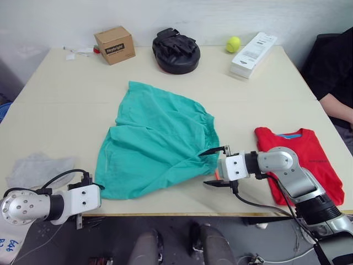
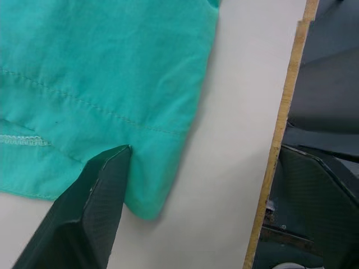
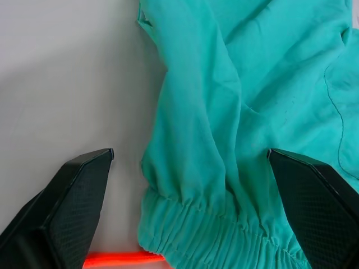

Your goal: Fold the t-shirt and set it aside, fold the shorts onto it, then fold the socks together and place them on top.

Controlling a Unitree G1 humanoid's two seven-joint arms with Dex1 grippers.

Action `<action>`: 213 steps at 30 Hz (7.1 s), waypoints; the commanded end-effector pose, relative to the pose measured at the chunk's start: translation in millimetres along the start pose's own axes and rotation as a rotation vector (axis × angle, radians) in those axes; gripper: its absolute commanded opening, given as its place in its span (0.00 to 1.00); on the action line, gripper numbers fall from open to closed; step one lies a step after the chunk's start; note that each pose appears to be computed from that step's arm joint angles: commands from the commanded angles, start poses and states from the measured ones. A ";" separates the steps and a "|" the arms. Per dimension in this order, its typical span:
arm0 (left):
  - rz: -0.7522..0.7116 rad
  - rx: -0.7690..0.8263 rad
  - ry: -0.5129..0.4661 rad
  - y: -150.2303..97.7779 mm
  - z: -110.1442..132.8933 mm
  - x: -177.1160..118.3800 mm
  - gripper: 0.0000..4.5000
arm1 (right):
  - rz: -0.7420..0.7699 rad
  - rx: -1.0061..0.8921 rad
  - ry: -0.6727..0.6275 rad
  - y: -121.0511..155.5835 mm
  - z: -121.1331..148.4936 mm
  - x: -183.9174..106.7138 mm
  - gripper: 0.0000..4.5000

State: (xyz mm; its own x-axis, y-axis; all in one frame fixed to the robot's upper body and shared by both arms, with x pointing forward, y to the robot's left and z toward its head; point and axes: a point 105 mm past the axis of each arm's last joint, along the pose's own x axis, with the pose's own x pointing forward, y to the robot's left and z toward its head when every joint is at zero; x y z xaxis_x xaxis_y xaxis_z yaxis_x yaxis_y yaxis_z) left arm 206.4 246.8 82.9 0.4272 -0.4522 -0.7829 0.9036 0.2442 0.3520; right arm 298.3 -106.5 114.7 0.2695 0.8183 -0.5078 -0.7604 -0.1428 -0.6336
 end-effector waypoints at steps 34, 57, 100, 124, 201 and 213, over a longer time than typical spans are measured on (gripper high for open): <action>-0.120 -0.109 -0.031 -1.1 18.8 -12.2 0.99 | -0.060 0.013 -0.025 -9.6 9.4 2.2 0.33; -0.057 -0.098 0.052 10.7 -9.3 -8.5 0.01 | -0.049 0.065 -0.028 -11.8 9.1 -5.2 0.00; 0.970 0.308 -0.441 208.5 124.8 -186.0 0.01 | -0.830 -0.425 -0.098 -134.9 51.8 -92.4 0.00; -0.399 -0.295 0.087 -29.7 15.6 -138.8 0.01 | 0.305 0.493 -0.239 55.7 44.3 -58.6 0.00; 0.520 -0.660 -0.528 92.1 63.5 -67.4 1.00 | -0.363 0.422 -0.190 -36.3 38.4 -36.9 0.95; 0.363 -0.160 -0.426 113.9 85.7 37.5 1.00 | -0.287 0.290 -0.111 -19.9 32.6 -14.9 0.95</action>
State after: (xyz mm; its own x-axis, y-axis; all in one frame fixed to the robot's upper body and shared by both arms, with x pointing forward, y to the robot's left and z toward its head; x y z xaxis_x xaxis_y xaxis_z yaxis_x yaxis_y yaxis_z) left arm 324.8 181.7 135.0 0.7231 -0.6104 -0.3233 0.6894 0.6089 0.3925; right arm 294.7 -101.9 150.1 0.4514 0.8523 -0.2642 -0.8209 0.2806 -0.4973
